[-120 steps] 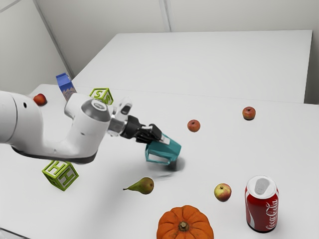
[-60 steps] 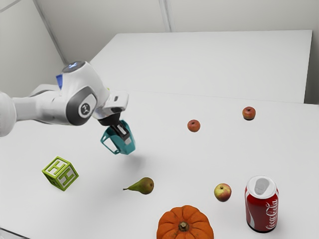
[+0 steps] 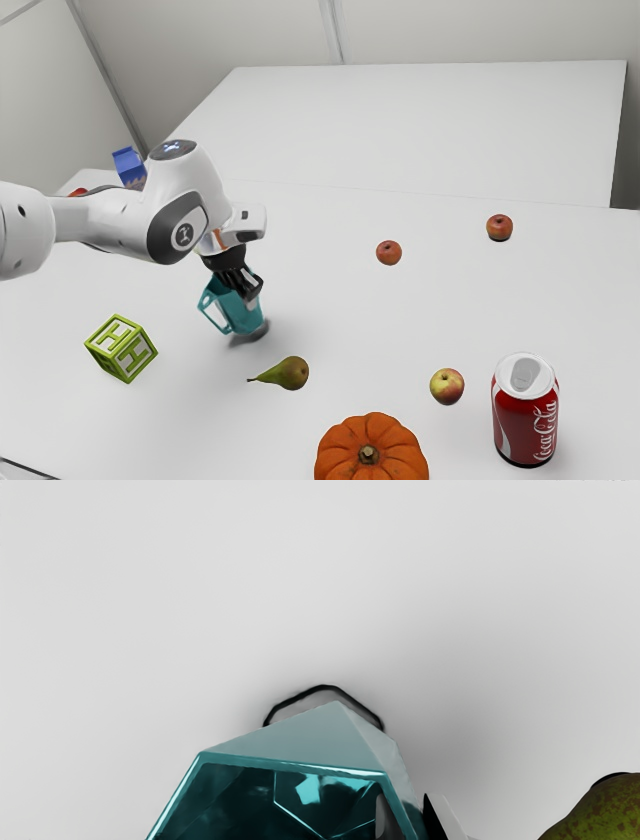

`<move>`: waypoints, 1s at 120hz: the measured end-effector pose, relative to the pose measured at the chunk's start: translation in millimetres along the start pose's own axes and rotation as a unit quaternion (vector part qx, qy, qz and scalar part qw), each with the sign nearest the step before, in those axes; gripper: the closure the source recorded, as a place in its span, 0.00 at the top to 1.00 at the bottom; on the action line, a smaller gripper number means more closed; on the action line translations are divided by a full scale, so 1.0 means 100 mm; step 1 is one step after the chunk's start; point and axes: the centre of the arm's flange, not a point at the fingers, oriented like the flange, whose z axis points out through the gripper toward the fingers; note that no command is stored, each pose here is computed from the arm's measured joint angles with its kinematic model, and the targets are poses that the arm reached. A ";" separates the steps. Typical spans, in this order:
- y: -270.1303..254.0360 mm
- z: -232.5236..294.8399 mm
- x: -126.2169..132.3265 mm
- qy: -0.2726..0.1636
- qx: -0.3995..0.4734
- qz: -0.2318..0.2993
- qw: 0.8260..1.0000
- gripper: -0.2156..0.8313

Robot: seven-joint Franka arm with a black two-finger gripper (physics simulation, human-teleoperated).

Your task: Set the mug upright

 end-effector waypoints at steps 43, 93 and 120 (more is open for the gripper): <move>0.00 -0.04 -0.01 0.003 -0.003 -0.038 0.999 0.49; -0.40 -1.34 0.91 0.052 0.024 -0.083 0.995 0.75; -0.53 -1.70 1.29 -0.001 0.023 -0.096 0.995 0.78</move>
